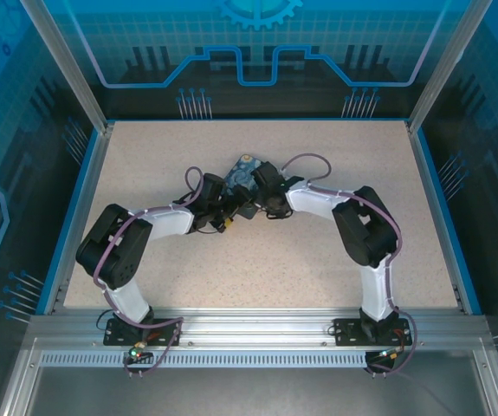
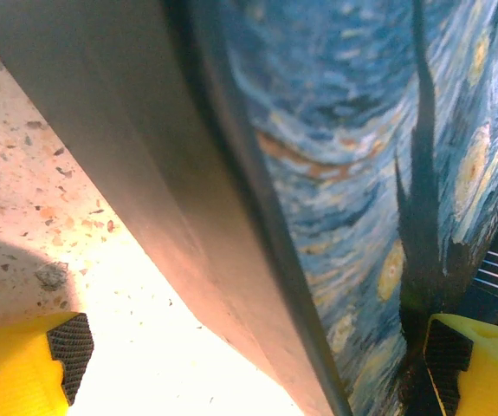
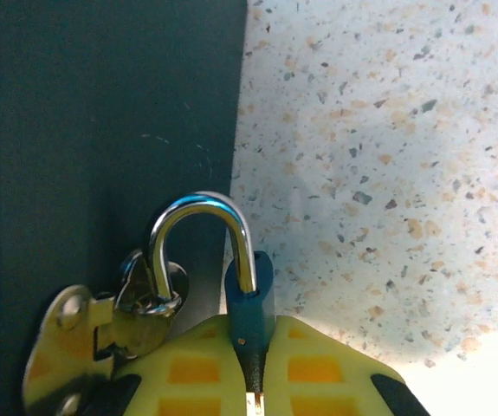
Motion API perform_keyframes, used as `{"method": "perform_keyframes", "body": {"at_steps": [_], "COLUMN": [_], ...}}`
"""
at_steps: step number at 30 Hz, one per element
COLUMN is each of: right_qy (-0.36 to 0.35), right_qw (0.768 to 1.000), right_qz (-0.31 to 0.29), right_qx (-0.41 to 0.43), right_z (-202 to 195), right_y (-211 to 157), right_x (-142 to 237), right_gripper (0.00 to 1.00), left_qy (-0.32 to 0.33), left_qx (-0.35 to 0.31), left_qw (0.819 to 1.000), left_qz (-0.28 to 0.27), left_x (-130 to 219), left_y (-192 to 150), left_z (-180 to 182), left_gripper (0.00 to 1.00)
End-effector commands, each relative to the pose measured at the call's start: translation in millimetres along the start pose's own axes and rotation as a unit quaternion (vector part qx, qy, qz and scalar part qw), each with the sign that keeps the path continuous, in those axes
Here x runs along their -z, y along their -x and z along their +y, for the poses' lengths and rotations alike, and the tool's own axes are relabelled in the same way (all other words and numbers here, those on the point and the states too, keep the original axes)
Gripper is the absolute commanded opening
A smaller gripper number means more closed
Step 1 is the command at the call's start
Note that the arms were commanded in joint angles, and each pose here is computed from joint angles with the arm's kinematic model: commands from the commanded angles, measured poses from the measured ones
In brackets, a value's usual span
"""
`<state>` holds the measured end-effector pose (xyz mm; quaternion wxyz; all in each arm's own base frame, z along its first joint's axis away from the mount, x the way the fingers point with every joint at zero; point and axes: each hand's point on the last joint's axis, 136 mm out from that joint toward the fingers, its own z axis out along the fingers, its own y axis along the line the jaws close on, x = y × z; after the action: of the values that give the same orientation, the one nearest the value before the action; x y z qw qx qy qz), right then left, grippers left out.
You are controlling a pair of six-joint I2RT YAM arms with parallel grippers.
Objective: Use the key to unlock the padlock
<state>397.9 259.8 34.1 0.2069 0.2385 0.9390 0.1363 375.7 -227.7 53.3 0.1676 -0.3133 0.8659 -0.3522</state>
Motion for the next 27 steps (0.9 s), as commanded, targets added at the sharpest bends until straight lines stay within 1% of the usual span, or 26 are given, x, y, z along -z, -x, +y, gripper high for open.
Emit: {"method": "perform_keyframes", "body": {"at_steps": [1, 4, 7, 15, 20, 22, 25, 27], "right_qy": [0.059, 0.053, 0.040, -0.003, -0.052, -0.053, -0.045, -0.037], "right_qw": [0.998, 0.997, 0.997, 0.998, 0.998, 0.998, 0.999, 0.999], "right_qz": [-0.007, 0.013, 0.024, 0.015, 0.008, 0.009, -0.002, -0.014], "right_qx": [0.037, 0.061, 0.060, 0.058, 0.032, 0.023, 0.015, 0.014], "right_z": [10.8, -5.1, -24.2, -61.4, -101.2, -111.0, -117.3, -118.5], "right_y": [21.5, 20.2, 19.2, 19.9, 27.6, 29.8, 34.2, 39.1], "right_x": [20.0, 23.2, 23.2, 31.9, 37.3, 37.0, 45.0, 56.0], "right_gripper": [0.00, 0.00, 0.00, 0.00, 0.01, 0.15, 0.33, 0.41], "left_qy": [0.087, 0.085, 0.084, 0.080, 0.068, 0.061, 0.053, 0.046], "left_qx": [0.018, 0.021, 0.024, 0.015, -0.008, -0.018, -0.036, -0.049], "left_qw": [0.995, 0.996, 0.996, 0.996, 0.998, 0.998, 0.998, 0.998], "left_qz": [0.037, 0.033, 0.029, 0.021, 0.016, 0.015, 0.016, 0.011], "left_x": [-4.4, -3.2, -3.0, 3.1, 7.8, 10.3, 18.7, 27.8], "left_y": [-19.4, -13.2, -7.6, 2.8, 7.0, 7.9, 7.9, 8.9], "left_z": [54.6, 54.8, 54.6, 48.5, 38.0, 31.5, 22.2, 15.2], "left_gripper": [0.99, 0.99, 0.99, 0.99, 0.99, 0.99, 0.99, 0.99]}}
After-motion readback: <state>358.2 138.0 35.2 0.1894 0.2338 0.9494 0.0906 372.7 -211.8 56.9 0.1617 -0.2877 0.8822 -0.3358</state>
